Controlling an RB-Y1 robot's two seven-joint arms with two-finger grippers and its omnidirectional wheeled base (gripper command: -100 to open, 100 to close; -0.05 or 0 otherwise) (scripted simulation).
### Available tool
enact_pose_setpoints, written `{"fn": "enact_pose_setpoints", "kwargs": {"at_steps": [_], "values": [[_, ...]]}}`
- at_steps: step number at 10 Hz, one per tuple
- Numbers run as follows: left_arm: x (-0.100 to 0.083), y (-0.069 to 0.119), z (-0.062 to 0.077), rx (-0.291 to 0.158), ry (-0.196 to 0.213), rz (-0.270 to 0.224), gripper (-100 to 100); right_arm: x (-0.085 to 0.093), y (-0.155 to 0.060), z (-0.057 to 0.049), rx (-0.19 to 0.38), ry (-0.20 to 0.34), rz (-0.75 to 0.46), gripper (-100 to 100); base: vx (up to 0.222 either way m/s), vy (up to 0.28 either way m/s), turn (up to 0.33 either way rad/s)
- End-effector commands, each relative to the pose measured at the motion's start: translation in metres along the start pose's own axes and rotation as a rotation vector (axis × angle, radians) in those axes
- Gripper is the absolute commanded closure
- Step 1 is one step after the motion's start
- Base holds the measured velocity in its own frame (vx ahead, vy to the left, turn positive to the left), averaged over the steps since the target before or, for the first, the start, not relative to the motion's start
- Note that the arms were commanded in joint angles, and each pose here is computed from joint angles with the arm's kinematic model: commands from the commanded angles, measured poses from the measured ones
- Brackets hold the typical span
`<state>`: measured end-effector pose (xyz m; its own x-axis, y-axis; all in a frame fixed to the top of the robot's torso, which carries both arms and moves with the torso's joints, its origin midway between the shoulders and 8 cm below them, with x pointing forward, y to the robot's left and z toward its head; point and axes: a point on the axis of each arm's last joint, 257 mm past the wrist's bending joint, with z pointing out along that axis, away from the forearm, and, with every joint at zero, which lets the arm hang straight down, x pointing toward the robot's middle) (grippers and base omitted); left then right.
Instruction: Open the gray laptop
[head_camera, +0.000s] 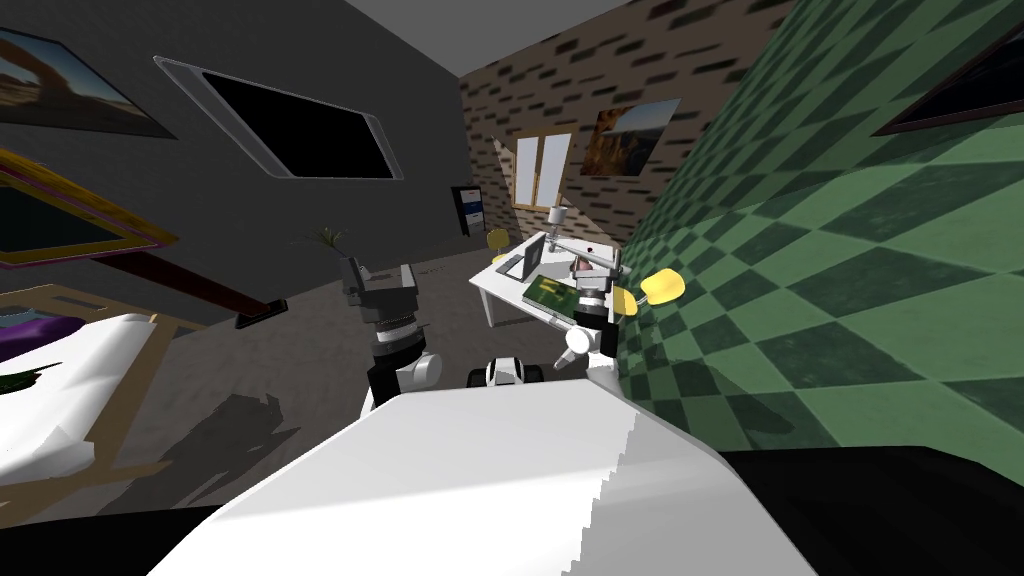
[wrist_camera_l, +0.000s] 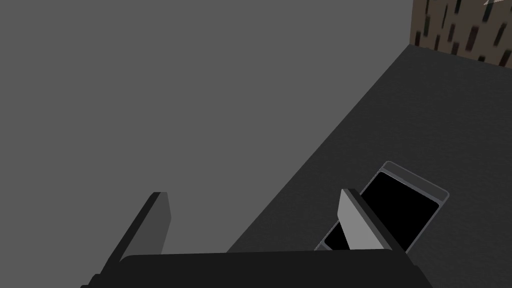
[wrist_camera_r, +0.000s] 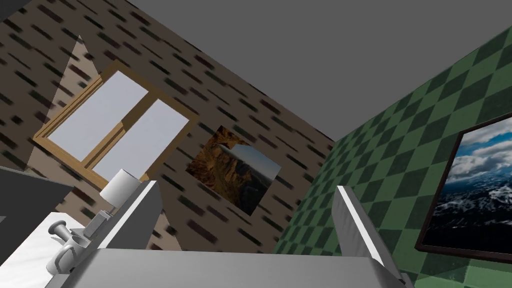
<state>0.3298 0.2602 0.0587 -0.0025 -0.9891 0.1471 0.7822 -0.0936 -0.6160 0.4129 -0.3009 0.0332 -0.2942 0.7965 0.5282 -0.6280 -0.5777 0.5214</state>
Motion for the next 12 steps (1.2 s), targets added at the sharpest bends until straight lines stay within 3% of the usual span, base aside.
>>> {"fn": "enact_pose_setpoints", "kwargs": {"at_steps": [1,3,6,8,12], "values": [[0.000,0.000,0.000,0.000,0.000,0.000,0,-0.006,-0.001,0.008,-0.018,-0.019,0.089,-100,0.035,0.015,0.009],[0.000,0.000,0.000,0.000,0.000,0.000,0,-0.011,-0.001,0.007,-0.020,-0.040,0.127,-100,0.020,0.010,0.003],[0.000,0.000,0.000,0.000,0.000,0.000,0,-0.018,-0.006,0.018,-0.041,-0.065,0.240,-100,0.023,0.011,0.009],[0.000,0.000,0.000,0.000,0.000,0.000,0,-0.025,-0.007,0.017,-0.043,-0.089,0.283,-100,0.022,0.009,0.003],[0.000,0.000,0.000,0.000,0.000,0.000,0,-0.036,-0.016,0.027,-0.062,-0.130,0.410,-100,0.024,0.010,0.007]]}}
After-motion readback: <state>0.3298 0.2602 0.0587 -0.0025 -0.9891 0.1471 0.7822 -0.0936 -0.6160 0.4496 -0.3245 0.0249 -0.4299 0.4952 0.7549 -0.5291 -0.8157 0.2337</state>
